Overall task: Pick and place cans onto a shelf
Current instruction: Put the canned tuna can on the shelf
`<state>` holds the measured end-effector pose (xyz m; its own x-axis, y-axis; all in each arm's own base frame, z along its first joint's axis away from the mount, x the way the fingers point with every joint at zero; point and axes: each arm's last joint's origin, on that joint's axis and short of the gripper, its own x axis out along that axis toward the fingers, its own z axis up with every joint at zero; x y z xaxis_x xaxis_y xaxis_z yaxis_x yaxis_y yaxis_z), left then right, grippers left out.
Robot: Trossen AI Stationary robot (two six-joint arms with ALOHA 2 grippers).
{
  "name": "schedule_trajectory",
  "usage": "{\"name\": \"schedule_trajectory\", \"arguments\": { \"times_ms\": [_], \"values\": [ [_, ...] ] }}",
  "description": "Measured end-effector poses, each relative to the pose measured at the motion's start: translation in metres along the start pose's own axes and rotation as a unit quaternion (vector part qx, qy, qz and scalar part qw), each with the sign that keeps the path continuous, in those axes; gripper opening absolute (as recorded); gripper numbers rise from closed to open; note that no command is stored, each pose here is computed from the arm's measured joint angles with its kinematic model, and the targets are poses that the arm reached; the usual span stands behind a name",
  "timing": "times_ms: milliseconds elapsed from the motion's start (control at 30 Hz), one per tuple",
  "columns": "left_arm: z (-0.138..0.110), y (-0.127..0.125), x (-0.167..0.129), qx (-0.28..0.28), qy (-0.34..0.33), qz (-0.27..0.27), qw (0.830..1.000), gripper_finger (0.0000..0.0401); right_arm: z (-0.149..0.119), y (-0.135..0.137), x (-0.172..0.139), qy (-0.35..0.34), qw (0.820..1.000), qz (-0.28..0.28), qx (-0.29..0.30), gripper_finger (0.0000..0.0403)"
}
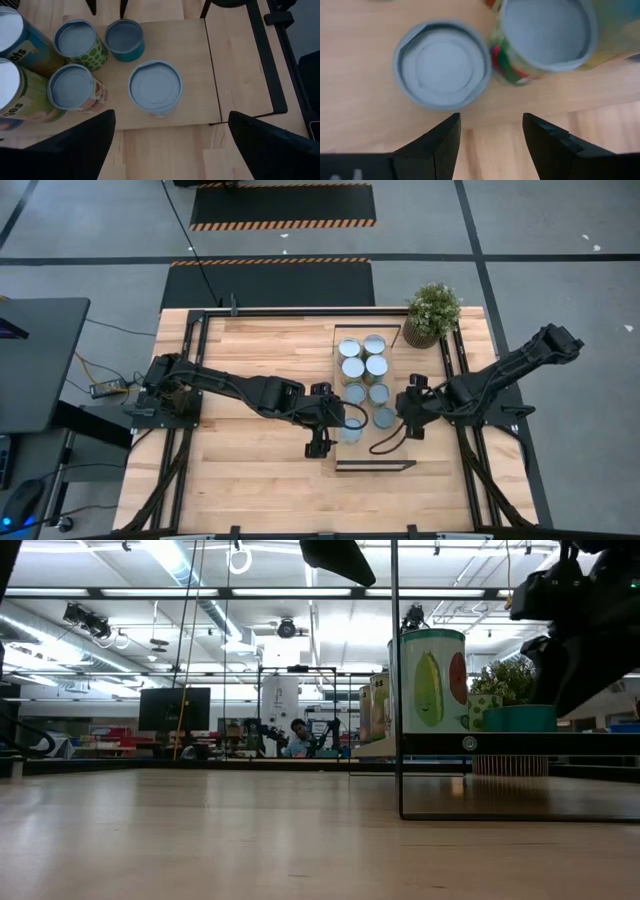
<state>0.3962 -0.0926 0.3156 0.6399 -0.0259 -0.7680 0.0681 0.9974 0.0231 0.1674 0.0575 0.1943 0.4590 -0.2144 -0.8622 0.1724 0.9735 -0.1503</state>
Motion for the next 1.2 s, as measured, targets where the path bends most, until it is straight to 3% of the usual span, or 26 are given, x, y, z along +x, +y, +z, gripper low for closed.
{"name": "schedule_trajectory", "arguments": {
  "times_ms": [167,400,567,700,800,1200],
  "values": [
    [-0.002,0.000,0.000,0.001,0.009,0.001,1.000,0.0393,0.001,-0.002,-0.005,0.031,0.999,0.018,0.010,0.0220],
    [-0.005,0.000,-0.001,-0.009,0.027,0.003,1.000,0.0393,0.010,0.009,-0.019,-0.002,0.999,0.038,-0.021,0.0219],
    [-0.006,-0.002,-0.001,-0.008,0.031,0.002,0.999,0.0393,0.007,0.027,-0.021,-0.049,0.993,0.015,-0.110,0.0217],
    [-0.006,-0.003,-0.001,-0.008,0.031,0.001,1.000,0.0393,0.006,0.042,-0.019,-0.081,0.971,-0.017,-0.225,0.0213],
    [-0.007,-0.004,-0.001,-0.008,0.031,0.000,0.999,0.0393,0.007,0.050,-0.014,-0.086,0.956,-0.024,-0.278,0.0211],
    [-0.007,-0.006,-0.002,-0.004,0.030,-0.001,1.000,0.0393,0.012,0.061,0.015,-0.063,0.923,-0.079,-0.371,0.0210]
  ]
}}
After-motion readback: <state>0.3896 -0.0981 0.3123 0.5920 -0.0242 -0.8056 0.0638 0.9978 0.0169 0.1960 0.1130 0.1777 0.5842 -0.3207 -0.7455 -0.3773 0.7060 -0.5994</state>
